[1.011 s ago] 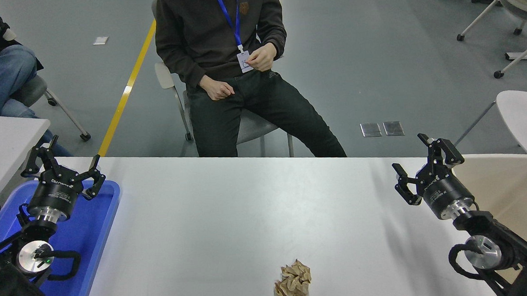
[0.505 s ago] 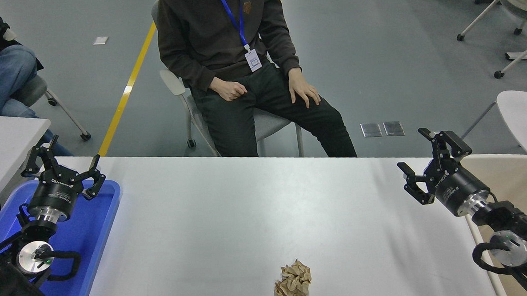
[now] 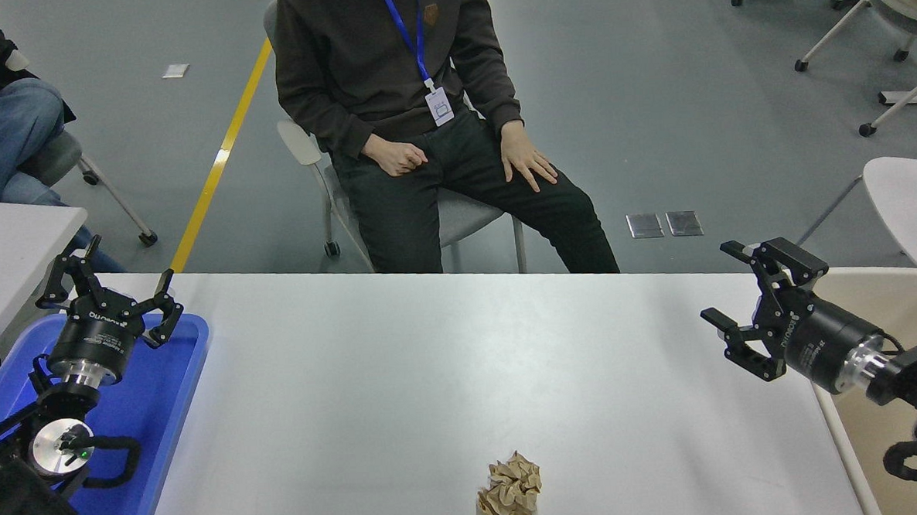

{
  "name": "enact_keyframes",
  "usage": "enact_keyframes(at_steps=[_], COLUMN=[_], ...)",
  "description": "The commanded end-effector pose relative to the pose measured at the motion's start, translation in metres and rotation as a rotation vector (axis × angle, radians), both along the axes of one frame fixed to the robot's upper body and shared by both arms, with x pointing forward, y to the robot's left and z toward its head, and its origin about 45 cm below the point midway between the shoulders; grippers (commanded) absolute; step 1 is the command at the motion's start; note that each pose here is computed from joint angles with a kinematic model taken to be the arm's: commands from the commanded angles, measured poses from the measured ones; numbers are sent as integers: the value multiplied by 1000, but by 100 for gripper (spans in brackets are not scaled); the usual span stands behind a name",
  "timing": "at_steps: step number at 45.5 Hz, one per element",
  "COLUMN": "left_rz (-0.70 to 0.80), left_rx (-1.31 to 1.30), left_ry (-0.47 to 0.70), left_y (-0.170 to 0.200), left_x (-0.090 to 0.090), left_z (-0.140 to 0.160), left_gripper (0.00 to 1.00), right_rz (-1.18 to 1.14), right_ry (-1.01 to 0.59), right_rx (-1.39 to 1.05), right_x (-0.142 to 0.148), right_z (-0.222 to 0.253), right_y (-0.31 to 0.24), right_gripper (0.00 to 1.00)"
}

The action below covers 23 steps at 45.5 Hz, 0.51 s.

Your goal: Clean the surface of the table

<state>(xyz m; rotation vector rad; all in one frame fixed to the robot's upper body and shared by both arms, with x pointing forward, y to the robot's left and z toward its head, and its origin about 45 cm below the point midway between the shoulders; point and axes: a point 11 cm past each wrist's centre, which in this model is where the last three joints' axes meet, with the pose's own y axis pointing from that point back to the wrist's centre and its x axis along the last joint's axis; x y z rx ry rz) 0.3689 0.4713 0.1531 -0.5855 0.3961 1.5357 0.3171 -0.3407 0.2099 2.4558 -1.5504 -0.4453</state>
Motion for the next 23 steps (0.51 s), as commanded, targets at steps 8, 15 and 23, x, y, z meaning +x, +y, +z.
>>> enact_keyframes(at_steps=[8, 15, 23], left_rz=[0, 0, 0], left_rx=[0, 0, 0], left_ry=[0, 0, 0], left_y=[0, 0, 0], left_x=[0, 0, 0], left_z=[0, 0, 0], left_gripper=[100, 100, 100], right_rz=[290, 384, 516], right_ry=[-19, -42, -52], right_rx=[-135, -216, -312], right_x=[-22, -29, -39], right_z=[18, 19, 19], right_y=[31, 36, 41], right_gripper=[98, 98, 98])
